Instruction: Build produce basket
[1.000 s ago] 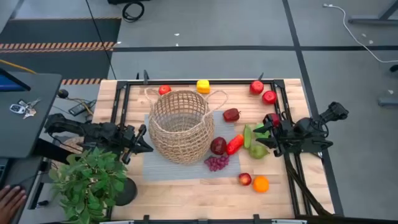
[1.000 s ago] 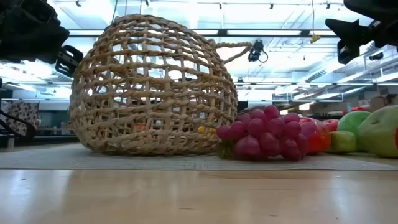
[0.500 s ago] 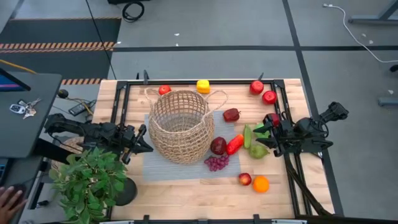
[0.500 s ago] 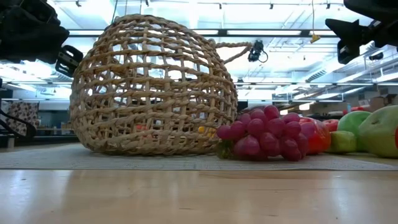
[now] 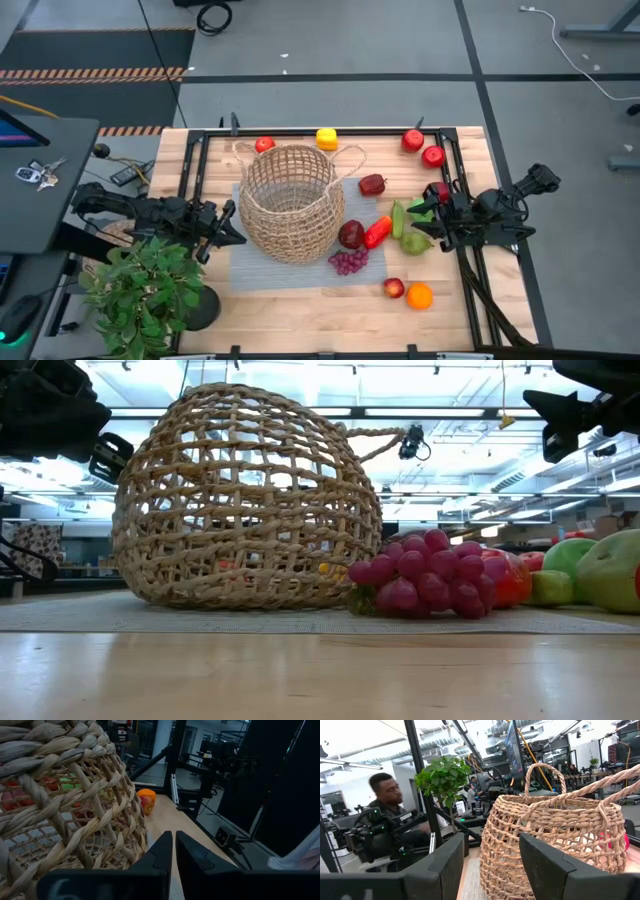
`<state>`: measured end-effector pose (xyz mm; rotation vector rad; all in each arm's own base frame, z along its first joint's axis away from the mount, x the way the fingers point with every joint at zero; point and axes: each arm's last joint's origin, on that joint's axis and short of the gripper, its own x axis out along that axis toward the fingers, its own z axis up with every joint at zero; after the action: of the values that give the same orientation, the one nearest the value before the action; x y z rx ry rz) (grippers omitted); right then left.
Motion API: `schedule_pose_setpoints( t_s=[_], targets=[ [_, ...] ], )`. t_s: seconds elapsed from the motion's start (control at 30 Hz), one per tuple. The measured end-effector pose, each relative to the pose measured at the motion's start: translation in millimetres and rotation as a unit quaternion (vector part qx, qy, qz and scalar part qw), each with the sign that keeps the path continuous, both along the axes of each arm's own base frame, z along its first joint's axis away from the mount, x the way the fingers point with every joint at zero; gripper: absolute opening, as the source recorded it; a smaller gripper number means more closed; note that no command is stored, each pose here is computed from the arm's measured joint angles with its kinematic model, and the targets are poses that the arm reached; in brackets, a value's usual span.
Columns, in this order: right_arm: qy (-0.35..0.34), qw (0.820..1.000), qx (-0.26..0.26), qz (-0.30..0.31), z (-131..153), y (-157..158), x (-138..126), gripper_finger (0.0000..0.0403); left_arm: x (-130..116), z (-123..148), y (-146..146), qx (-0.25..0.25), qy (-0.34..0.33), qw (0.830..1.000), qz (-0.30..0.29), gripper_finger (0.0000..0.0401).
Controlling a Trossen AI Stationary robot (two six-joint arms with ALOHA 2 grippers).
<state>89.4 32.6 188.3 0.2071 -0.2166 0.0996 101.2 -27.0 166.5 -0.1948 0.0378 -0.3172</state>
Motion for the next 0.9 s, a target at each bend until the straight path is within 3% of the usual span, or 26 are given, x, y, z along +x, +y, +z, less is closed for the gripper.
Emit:
schedule_pose_setpoints(
  t_s=[0.9],
  targets=[
    [0.000, 1.000, 0.000, 0.000, -0.1, 0.0, 0.0, 0.0197, 0.0, 0.1, 0.0, 0.000, 0.000, 1.000, 0.000, 0.0032]
  ],
)
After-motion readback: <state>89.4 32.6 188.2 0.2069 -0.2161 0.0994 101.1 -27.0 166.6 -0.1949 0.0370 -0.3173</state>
